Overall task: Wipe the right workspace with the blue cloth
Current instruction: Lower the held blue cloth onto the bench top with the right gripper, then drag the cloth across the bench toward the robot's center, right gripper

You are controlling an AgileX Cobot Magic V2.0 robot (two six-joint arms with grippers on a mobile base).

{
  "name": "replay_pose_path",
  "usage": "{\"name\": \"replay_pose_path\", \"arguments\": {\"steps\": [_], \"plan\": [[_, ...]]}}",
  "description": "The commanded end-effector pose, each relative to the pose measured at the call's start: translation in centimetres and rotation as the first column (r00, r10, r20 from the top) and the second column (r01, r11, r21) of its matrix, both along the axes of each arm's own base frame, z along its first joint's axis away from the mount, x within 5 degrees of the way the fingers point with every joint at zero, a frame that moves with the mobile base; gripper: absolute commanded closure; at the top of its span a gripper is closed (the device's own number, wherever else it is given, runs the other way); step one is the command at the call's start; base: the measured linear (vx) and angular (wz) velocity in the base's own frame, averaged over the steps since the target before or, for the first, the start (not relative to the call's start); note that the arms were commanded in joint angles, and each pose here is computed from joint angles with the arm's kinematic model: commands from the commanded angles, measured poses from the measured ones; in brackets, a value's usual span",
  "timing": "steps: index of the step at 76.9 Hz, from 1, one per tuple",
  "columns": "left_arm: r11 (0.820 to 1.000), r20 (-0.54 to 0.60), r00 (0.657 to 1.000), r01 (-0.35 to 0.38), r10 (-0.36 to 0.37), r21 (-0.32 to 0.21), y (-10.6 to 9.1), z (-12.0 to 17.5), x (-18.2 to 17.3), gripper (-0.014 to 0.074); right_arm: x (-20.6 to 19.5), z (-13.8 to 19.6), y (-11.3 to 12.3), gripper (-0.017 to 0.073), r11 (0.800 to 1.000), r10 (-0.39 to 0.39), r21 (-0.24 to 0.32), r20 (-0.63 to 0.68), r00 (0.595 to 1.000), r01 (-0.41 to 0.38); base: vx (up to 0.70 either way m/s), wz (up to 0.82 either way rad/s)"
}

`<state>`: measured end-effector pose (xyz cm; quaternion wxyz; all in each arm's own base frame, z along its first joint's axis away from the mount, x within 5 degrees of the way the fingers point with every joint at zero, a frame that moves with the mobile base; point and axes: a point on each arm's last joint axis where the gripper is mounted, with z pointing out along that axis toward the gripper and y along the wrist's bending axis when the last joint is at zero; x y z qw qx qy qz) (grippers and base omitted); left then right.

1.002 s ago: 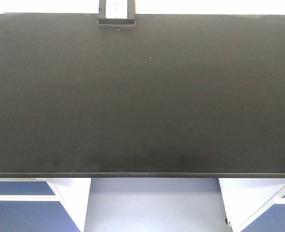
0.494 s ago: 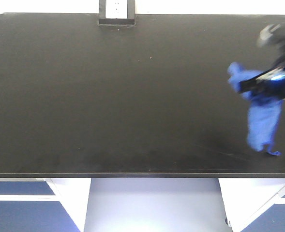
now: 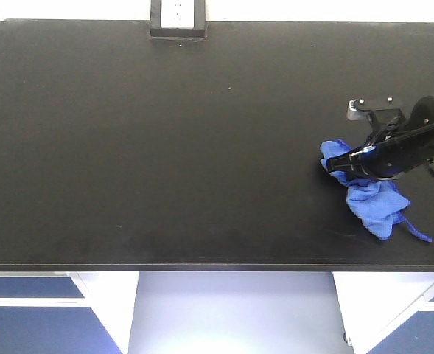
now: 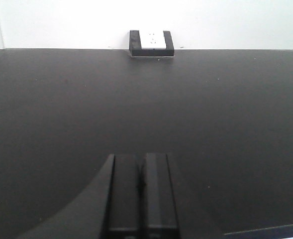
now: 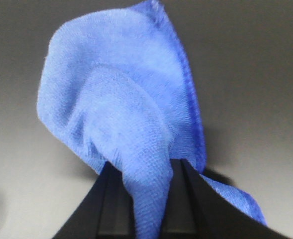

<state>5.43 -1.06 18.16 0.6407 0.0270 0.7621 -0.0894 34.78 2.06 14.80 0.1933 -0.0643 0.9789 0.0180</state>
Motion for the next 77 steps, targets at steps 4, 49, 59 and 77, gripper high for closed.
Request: {"name": "replay_pose_path", "arguments": {"steps": [4, 49, 59, 77], "plan": [[1.000, 0.104, 0.995, -0.003, 0.005, -0.021, 0.0, 1.6, 0.0, 0.0600, 0.8, 1.7, 1.1, 0.0564, 0.999, 0.038, 0.006, 0.092, 0.995, -0.039, 0.00, 0.00], [1.000, 0.104, 0.995, -0.003, 0.005, -0.021, 0.0, 1.6, 0.0, 0.0600, 0.7, 1.8, 1.3, 0.0564, 0.991, 0.128, -0.042, 0.091, 0.988, -0.124, 0.00, 0.00], [1.000, 0.104, 0.995, -0.003, 0.005, -0.021, 0.0, 1.6, 0.0, 0.0600, 0.7, 1.9, -4.7, 0.0564, 0.998, -0.066, -0.016, 0.083, 0.994, 0.068, 0.00, 0.00], [1.000, 0.104, 0.995, -0.003, 0.005, -0.021, 0.0, 1.6, 0.0, 0.0600, 0.7, 2.1, -1.8, 0.0564, 0.994, -0.012, 0.109, 0.080, 0.997, 0.003, 0.00, 0.00]]}}
